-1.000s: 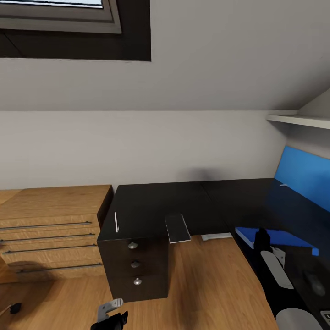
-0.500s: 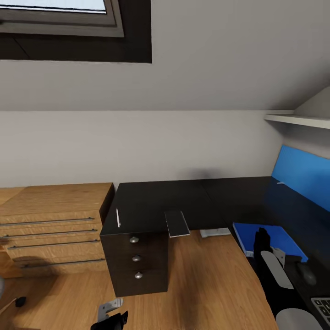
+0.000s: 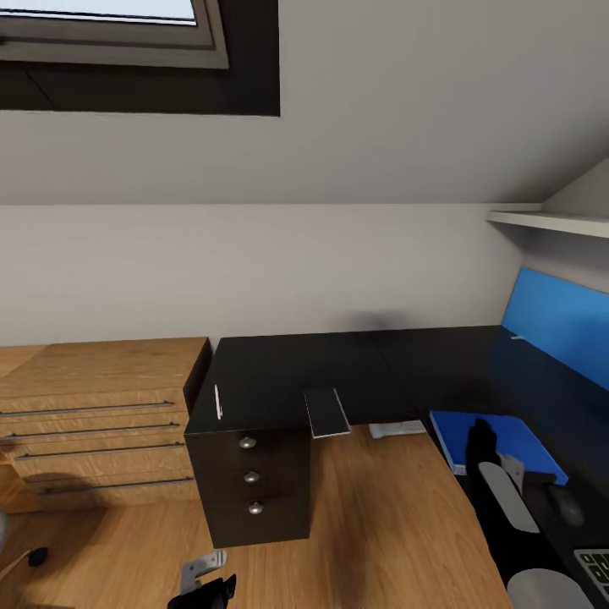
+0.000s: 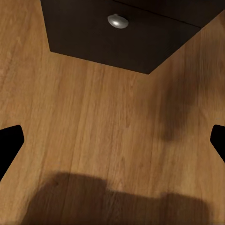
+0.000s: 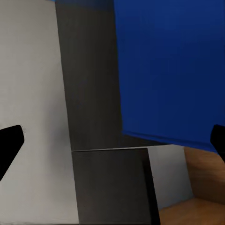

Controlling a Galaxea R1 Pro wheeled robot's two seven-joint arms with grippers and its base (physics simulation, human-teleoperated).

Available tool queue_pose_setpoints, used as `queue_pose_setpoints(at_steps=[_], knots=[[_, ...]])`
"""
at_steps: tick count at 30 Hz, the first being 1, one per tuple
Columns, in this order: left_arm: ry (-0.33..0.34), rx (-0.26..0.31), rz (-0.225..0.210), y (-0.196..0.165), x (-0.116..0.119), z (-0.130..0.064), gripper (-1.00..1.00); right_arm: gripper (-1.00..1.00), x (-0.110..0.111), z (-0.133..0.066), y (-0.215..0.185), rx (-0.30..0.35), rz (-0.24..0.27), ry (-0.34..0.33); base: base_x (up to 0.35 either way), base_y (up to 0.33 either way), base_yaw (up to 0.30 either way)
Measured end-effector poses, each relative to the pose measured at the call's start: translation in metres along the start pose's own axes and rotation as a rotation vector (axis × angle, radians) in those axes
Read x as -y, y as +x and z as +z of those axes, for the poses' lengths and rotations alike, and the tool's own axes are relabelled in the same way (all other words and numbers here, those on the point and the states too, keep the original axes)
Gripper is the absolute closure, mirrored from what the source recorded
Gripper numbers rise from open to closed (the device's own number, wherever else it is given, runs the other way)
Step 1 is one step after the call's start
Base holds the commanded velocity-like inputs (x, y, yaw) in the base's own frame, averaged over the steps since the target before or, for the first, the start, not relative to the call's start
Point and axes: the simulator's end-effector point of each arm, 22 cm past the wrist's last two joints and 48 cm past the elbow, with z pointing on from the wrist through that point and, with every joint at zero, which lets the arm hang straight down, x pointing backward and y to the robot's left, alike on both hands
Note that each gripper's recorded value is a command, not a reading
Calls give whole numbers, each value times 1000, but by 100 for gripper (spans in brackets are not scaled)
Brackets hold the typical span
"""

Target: In the bedroom, organize the workspace by keeping the computer under the desk, ensuring the monitor is on the desk, placing the keyboard on the desk next to the monitor, placing the mouse on the desk next to the keyboard, moving the folder from the swivel chair onto the desk next to the mouse, stacking the notebook on top of the folder with the pen on top of the notebook, and positioning the swivel chair next to the desk.

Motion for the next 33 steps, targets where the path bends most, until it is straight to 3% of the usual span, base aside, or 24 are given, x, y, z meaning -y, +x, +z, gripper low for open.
queue_pose_setpoints(at_steps=[3, 5, 8, 19, 23, 26, 29, 30, 33], knots=[[6, -3, 7, 2, 4, 0, -100, -100, -8, -3, 11, -20, -16, -38, 0, 0, 0], [23, -15, 33, 11, 13, -1, -100, -100, -22, -9, 31, -56, -48, -108, 0, 0, 0], [30, -21, 54, 15, 17, -2, -100, -100, -32, -14, 43, -80, -64, -154, 0, 0, 0], [32, -22, 61, 17, 19, -3, -100, -100, -35, -23, 69, -121, -88, -181, 0, 0, 40], [32, -21, 63, 16, 18, -3, -100, -100, -32, -37, 108, -198, -153, -198, 0, 0, 221], [32, -17, 63, 14, 17, -3, -100, -100, -27, -43, 124, -235, -186, -191, 0, 0, 237], [53, 34, 48, -3, 22, -6, -100, -100, -7, -48, 145, -325, -234, -124, 0, 0, 225], [68, 55, 44, -9, 24, -11, -100, -100, 2, -52, 157, -383, -258, -94, 0, 0, 229], [95, 76, 41, -12, 26, -22, -100, -100, 11, -58, 171, -456, -285, -70, 0, 0, 237]])
